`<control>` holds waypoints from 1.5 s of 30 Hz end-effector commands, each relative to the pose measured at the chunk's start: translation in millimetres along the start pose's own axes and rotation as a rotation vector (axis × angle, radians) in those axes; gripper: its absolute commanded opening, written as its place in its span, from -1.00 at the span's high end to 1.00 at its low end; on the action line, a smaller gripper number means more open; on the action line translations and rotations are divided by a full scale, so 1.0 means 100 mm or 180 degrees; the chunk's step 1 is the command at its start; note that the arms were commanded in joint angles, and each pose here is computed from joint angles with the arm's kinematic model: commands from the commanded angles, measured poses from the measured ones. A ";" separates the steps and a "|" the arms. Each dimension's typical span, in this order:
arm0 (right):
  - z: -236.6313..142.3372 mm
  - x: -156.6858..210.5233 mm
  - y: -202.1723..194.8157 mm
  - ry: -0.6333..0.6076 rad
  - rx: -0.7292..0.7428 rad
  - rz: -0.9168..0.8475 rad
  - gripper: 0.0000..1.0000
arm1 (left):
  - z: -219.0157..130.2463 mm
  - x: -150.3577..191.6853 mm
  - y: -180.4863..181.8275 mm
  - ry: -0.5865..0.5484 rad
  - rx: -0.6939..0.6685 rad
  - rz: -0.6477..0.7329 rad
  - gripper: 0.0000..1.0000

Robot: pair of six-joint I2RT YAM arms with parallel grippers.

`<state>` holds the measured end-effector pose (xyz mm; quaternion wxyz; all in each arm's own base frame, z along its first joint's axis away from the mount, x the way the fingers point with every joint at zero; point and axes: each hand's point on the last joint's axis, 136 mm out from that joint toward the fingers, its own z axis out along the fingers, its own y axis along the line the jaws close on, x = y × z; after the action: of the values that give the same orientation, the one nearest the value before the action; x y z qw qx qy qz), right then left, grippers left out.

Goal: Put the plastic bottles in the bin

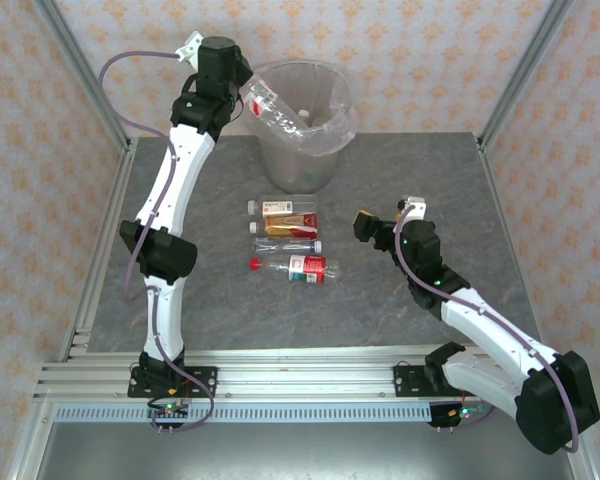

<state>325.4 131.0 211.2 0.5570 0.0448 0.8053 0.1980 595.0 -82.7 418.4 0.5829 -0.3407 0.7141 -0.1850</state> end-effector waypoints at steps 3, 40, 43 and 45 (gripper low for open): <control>-0.05 -0.02 -0.05 -0.0069 0.0071 0.0084 -0.99 | -0.07 -0.22 0.02 -0.0219 -0.0098 0.0169 1.00; -0.03 0.22 0.21 0.0327 -0.0428 -0.0285 -0.99 | -0.20 -0.47 -0.16 -0.0432 0.0019 0.0730 -1.00; -0.03 0.40 0.42 0.0594 -0.0840 -0.0533 -0.99 | -0.36 -0.48 -0.16 -0.0291 0.0033 0.0774 -1.00; -0.05 0.57 0.57 0.0814 -0.1165 -0.0781 -0.99 | -0.43 -0.44 -0.13 -0.0168 0.0035 0.0807 -1.00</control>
<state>310.0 167.1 189.0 0.5060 -0.0692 0.8261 0.2383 597.0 -67.7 434.1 0.6193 -0.2727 0.7297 -0.0987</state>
